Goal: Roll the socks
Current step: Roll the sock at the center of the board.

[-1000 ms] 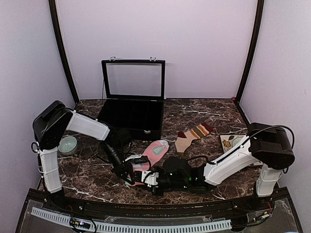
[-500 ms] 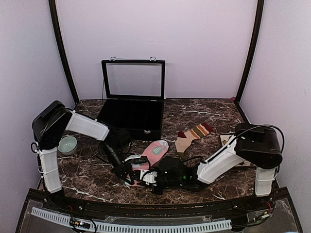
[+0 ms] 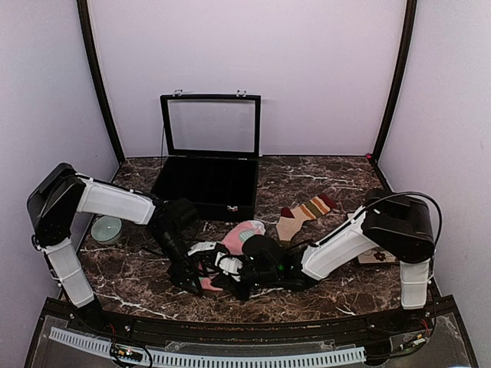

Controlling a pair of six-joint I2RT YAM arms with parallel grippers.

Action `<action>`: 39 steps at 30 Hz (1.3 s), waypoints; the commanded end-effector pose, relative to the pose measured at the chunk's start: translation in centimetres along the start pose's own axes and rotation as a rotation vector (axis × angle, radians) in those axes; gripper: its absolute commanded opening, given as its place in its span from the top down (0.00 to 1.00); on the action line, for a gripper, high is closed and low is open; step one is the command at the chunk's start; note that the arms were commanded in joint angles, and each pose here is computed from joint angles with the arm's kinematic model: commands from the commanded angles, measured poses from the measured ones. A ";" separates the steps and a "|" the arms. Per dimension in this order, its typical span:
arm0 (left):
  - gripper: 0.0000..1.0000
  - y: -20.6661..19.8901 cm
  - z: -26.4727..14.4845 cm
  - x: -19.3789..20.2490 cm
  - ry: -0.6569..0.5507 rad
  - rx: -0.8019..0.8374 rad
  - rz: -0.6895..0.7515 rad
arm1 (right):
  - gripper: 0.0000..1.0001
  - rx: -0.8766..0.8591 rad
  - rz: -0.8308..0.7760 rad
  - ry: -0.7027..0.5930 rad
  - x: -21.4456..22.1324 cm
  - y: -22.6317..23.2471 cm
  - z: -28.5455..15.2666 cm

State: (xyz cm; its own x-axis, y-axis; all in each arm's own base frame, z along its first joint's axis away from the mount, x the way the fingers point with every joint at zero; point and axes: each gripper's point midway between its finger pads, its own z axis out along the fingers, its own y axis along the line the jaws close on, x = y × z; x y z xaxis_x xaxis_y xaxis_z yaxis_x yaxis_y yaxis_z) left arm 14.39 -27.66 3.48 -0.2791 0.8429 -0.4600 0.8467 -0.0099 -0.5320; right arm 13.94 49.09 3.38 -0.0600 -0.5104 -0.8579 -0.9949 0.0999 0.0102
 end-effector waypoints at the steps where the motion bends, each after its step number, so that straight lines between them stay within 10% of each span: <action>1: 0.02 2.8 -1.1 2.5 0.078 -0.236 0.031 | 1.00 -0.026 0.202 0.212 5.9 -0.4 0.3; 18: 0.01 5.8 -12.8 3.1 -0.176 -0.831 0.000 | 1.00 -0.108 0.498 0.325 6.2 -0.9 -0.2; 29: 0.36 -1.9 -7.9 1.5 -0.142 -0.374 0.354 | 1.00 -0.180 0.856 0.380 7.9 -1.6 -0.8; 39: 0.33 -1.9 -3.6 -1.6 0.017 -0.352 0.602 | 1.00 -0.204 0.997 0.413 9.0 -2.3 -0.6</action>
State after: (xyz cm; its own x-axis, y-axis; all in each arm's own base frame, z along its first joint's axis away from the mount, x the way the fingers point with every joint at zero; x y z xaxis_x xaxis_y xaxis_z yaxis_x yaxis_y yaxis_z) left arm 13.05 -25.28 6.89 0.1964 0.7784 -0.5962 0.9643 -0.2636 -0.0266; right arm 17.07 47.44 2.73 -0.7533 -0.4935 -0.4348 -0.6127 0.2861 0.7367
